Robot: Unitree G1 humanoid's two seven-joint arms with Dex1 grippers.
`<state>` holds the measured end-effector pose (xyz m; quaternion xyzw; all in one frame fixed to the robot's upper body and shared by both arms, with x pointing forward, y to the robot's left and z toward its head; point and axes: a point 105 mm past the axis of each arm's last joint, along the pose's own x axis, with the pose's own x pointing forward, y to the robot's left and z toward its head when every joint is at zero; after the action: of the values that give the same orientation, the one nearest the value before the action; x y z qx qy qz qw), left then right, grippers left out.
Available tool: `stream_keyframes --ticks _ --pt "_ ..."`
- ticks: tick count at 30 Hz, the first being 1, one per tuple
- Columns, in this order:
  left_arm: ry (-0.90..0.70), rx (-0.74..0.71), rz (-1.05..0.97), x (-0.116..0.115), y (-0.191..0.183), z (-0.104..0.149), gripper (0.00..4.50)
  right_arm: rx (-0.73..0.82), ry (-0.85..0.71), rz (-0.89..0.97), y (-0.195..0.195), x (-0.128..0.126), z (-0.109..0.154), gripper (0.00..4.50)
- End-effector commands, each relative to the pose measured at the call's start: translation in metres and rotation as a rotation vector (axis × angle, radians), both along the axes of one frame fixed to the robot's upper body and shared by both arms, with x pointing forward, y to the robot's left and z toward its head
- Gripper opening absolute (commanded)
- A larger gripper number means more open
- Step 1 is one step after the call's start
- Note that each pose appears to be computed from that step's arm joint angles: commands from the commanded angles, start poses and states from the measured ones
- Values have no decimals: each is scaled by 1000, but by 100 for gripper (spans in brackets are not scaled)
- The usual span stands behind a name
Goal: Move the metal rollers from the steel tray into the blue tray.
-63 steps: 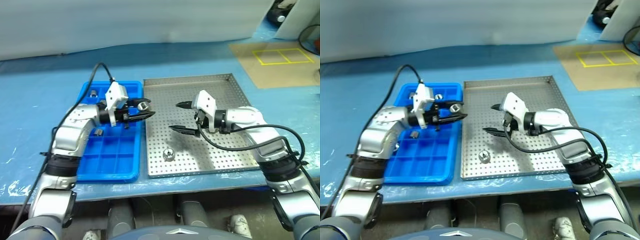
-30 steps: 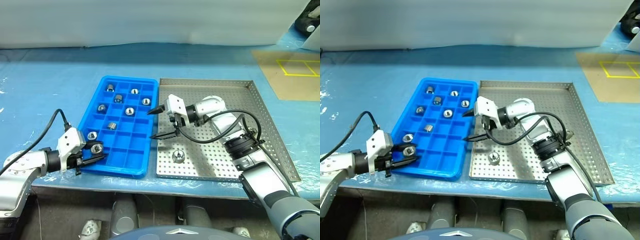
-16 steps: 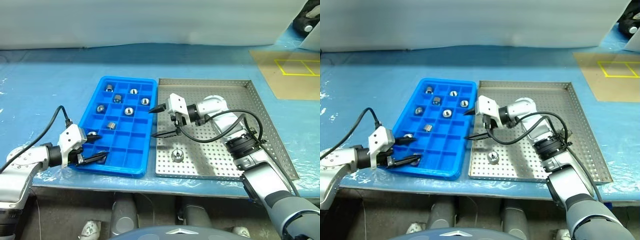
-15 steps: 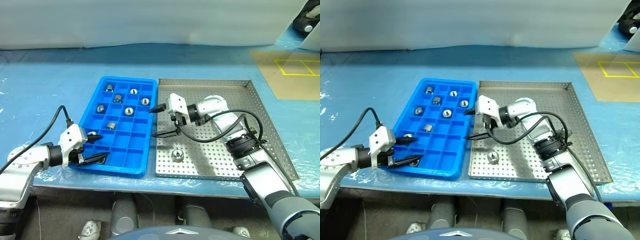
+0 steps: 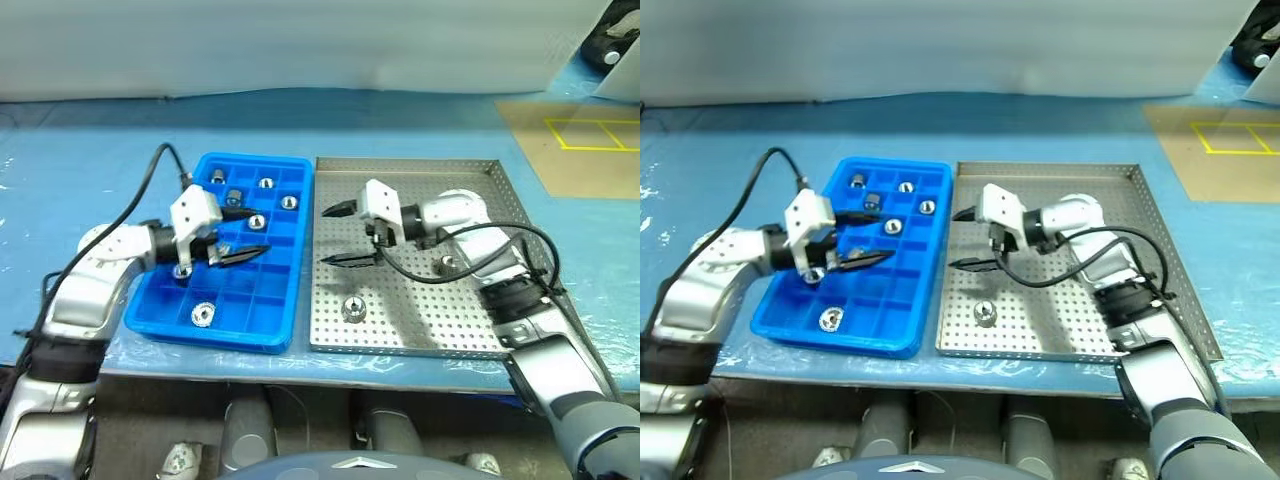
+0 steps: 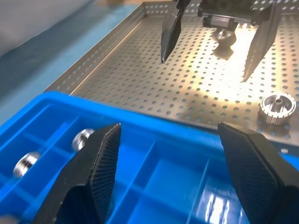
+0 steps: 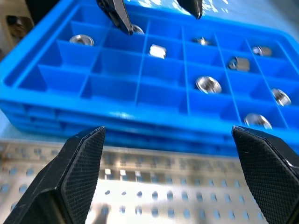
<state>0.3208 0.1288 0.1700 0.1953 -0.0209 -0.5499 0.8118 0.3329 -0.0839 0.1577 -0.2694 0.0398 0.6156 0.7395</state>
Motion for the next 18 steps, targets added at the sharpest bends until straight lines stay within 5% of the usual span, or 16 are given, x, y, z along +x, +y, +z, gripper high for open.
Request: stream_keyframes --ticks 1,8,18 --pt "-40 -7 -75 13 -21 5 348 30 -61 -98 -21 1 19 450" --pt "-40 -76 -234 25 -66 10 348 20 -66 -307 -59 -1 8 450" --pt "9 -99 -425 -5 -99 -1 348 27 -11 -661 -124 -3 -37 450"
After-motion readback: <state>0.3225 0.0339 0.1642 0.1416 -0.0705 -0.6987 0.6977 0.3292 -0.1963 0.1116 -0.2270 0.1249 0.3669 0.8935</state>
